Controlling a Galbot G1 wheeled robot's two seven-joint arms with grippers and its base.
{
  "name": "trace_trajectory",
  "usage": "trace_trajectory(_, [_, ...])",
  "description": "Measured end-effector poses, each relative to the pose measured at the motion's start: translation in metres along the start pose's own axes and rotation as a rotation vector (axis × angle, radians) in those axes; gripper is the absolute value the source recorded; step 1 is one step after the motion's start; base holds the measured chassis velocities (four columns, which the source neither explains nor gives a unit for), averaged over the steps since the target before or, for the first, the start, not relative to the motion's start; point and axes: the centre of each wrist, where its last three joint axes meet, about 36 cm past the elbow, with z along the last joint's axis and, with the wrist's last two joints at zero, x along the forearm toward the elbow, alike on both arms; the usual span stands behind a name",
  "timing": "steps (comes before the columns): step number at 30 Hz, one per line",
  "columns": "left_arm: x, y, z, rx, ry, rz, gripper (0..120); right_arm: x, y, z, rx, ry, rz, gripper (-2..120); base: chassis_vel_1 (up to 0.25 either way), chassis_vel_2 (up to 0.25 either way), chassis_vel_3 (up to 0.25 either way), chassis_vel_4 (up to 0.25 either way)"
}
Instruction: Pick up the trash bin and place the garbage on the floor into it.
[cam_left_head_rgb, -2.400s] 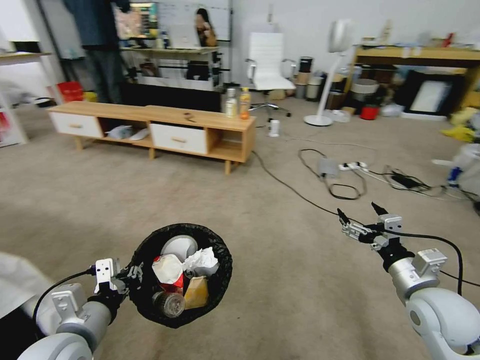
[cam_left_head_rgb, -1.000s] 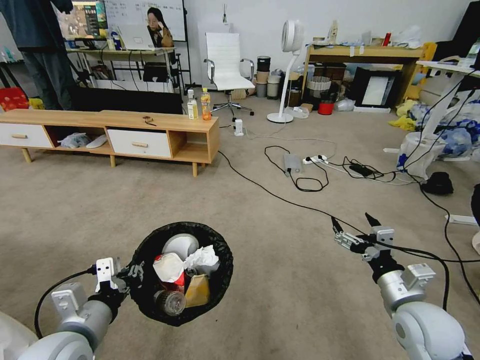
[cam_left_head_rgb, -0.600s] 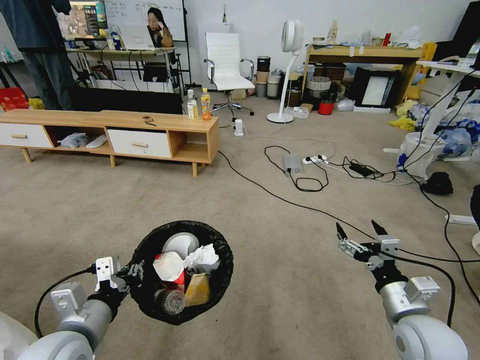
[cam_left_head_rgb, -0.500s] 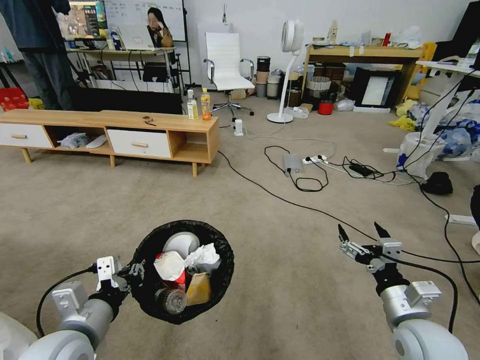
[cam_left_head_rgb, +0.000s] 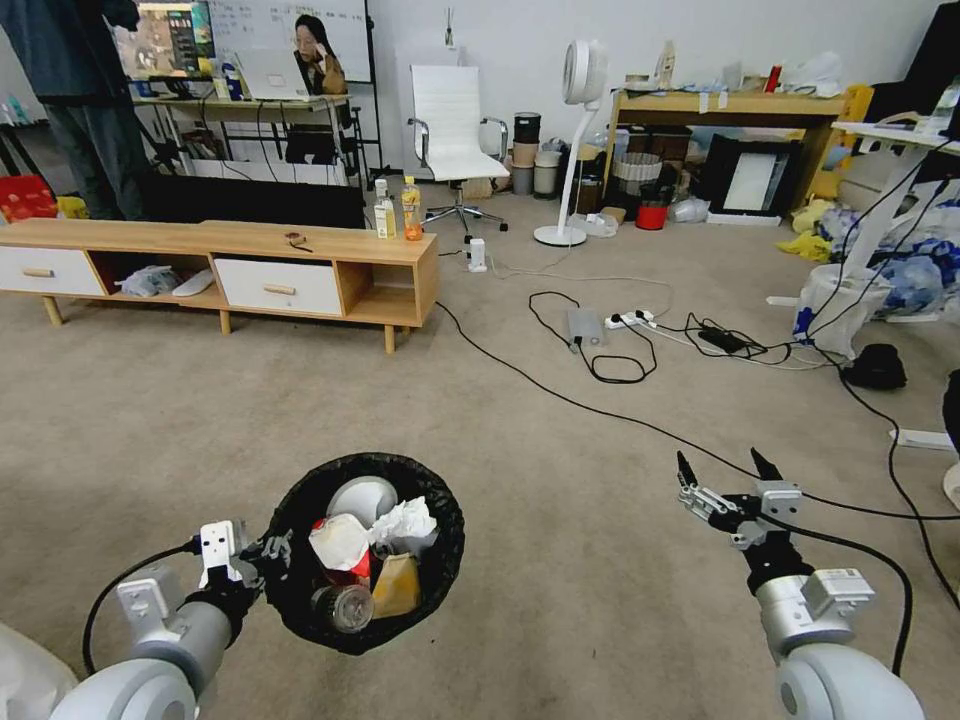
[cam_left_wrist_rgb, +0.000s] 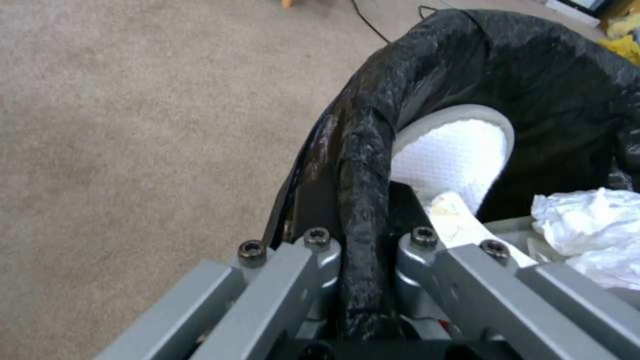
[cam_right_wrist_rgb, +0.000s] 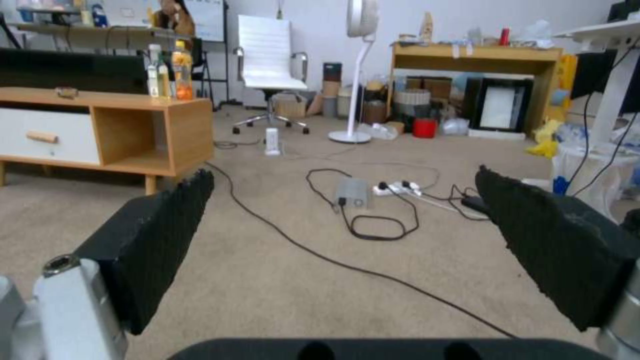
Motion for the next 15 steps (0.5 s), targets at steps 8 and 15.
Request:
trace_trajectory(8, [-0.0004,-0.0007,0.0005,0.007,0.002,0.005,4,0.0012,-0.0005,0.0015,0.006,0.004,0.002,100,0.0,0.0,0.0,0.0])
trace_trajectory(15, [0.0038,-0.0029,-0.0049,0.0,-0.015,0.011,4,0.002,-0.0019,-0.0015,0.009,-0.005,0.008,100,0.0,0.0,0.0,0.0])
